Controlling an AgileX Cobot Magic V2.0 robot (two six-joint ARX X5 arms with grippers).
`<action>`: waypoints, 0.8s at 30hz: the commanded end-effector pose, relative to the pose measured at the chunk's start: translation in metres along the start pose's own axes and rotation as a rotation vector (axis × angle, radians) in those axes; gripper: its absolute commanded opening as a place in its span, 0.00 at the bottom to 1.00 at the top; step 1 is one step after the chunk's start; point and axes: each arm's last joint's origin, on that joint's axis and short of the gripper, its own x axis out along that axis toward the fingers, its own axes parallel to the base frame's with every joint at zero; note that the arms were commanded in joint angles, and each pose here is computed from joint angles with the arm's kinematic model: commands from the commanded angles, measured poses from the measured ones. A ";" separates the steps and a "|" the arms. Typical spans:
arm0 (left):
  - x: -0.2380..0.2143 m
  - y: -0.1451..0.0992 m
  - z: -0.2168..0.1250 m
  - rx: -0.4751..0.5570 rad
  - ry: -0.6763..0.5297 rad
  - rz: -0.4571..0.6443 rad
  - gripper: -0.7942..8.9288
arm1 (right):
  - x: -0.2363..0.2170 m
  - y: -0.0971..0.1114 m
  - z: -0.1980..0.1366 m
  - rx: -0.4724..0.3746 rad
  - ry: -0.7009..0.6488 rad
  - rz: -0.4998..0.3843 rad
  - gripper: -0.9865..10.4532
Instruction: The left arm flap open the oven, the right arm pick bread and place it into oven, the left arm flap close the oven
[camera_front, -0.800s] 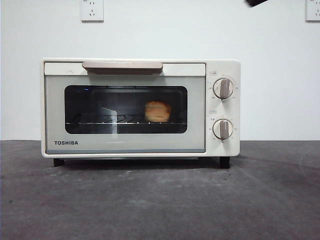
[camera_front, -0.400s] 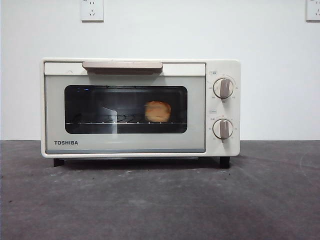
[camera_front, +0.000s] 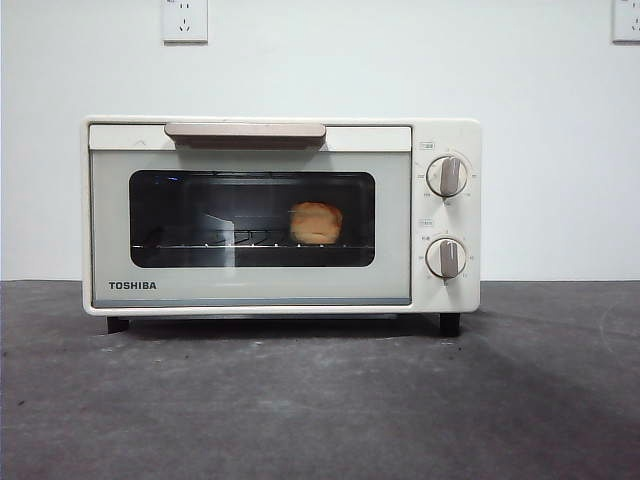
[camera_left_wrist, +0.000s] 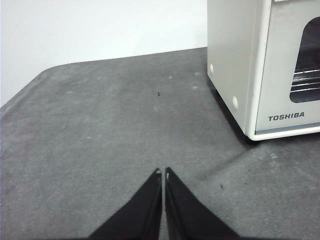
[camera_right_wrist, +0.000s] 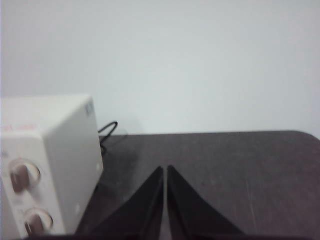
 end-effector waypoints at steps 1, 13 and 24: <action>0.002 -0.001 -0.007 -0.004 0.026 -0.002 0.10 | -0.001 -0.001 -0.011 -0.009 -0.006 -0.004 0.09; 0.002 -0.001 -0.007 -0.004 0.026 -0.002 0.10 | -0.001 -0.005 -0.054 -0.008 0.063 -0.011 0.09; 0.002 -0.001 -0.007 -0.004 0.026 -0.002 0.10 | -0.004 -0.007 -0.073 -0.007 0.240 -0.025 0.09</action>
